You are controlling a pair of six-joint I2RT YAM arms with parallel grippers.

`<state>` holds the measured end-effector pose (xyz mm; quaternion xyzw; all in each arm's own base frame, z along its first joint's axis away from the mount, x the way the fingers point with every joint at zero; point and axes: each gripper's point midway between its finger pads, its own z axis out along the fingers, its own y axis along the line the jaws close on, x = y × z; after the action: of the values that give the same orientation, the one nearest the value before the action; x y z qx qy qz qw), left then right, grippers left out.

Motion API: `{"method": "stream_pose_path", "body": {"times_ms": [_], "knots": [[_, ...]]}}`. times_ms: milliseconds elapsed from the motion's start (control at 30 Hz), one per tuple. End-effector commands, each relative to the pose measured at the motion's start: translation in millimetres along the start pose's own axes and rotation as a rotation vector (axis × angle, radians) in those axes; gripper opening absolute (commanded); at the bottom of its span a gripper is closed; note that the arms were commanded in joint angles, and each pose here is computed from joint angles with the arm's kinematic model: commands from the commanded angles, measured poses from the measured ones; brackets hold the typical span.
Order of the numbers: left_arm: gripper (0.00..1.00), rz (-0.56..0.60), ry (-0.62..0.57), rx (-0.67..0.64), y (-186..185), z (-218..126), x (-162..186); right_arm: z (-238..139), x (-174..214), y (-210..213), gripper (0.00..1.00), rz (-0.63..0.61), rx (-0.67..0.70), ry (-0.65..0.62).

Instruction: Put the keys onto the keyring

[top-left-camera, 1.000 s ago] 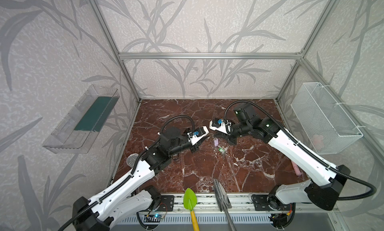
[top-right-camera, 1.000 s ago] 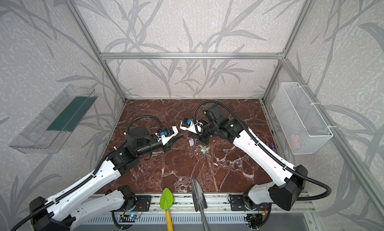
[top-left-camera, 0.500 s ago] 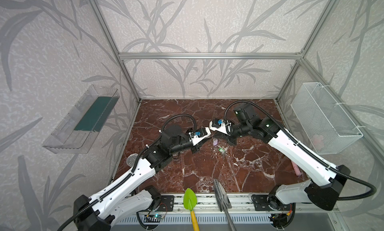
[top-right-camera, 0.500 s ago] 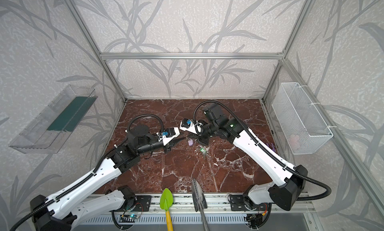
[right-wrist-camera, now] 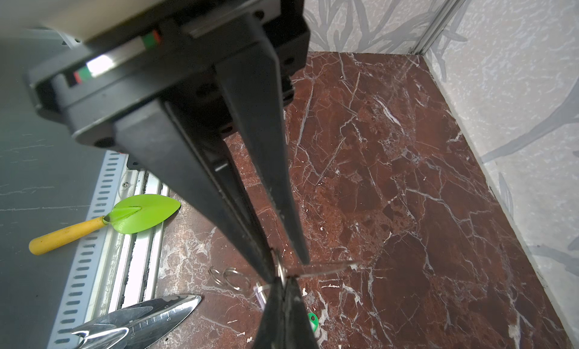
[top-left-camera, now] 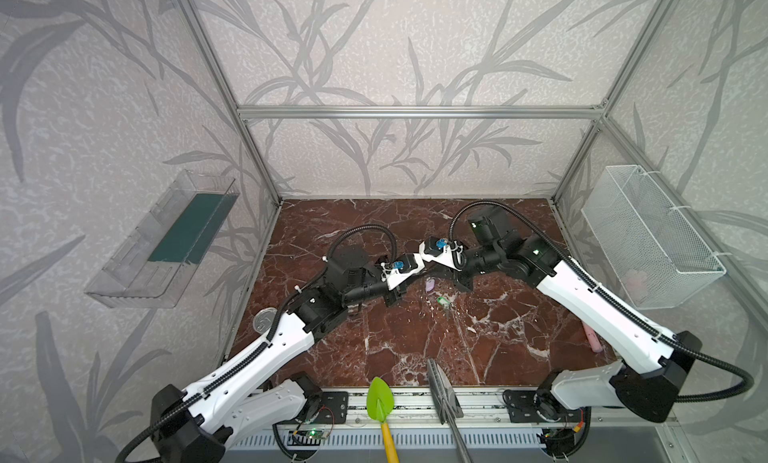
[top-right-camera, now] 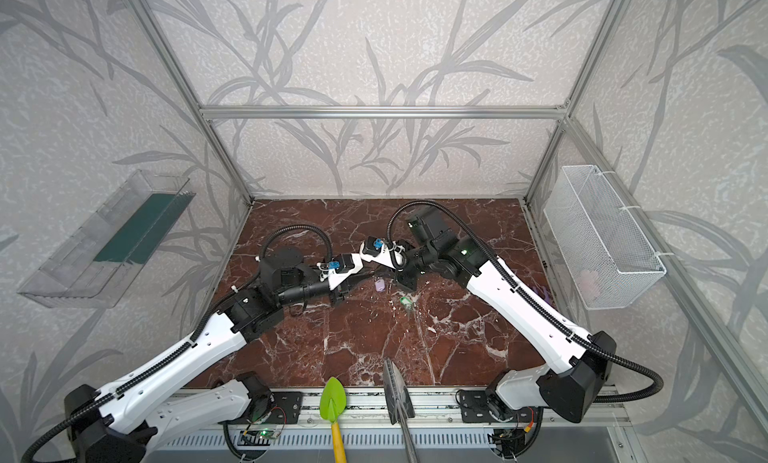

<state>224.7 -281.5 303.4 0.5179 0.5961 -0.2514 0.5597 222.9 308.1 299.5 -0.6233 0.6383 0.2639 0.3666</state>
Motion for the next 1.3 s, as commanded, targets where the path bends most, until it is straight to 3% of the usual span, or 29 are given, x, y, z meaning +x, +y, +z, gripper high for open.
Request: {"method": "stream_pose_path", "body": {"times_ms": [0, 300, 600, 800, 900, 1267], "knots": [[0.15, 0.018, -0.013, 0.001, 1.9, -2.1, -11.0, -7.5, -16.6, 7.6, 0.0, -0.04, -0.02, -0.068], [0.0, 0.005, 0.023, 0.012, 1.1, 1.2, -4.4, -11.8, -21.0, 10.2, 0.0, -0.051, -0.013, -0.101], [0.0, -0.014, -0.007, -0.009, 4.5, 1.9, -7.3, -18.7, -20.7, 4.6, 0.0, -0.045, 0.062, -0.123], [0.0, -0.042, -0.088, -0.056, 8.8, -1.6, -14.7, -19.3, -6.9, 1.0, 0.21, -0.007, 0.123, -0.11], [0.0, -0.062, -0.141, -0.081, 10.1, -5.3, -19.0, -20.7, 1.4, 3.2, 0.26, 0.016, 0.145, -0.115], [0.0, -0.112, -0.361, -0.134, 9.2, -24.5, -35.6, -12.4, 9.4, 8.4, 0.32, 0.091, 0.144, -0.196]]}}
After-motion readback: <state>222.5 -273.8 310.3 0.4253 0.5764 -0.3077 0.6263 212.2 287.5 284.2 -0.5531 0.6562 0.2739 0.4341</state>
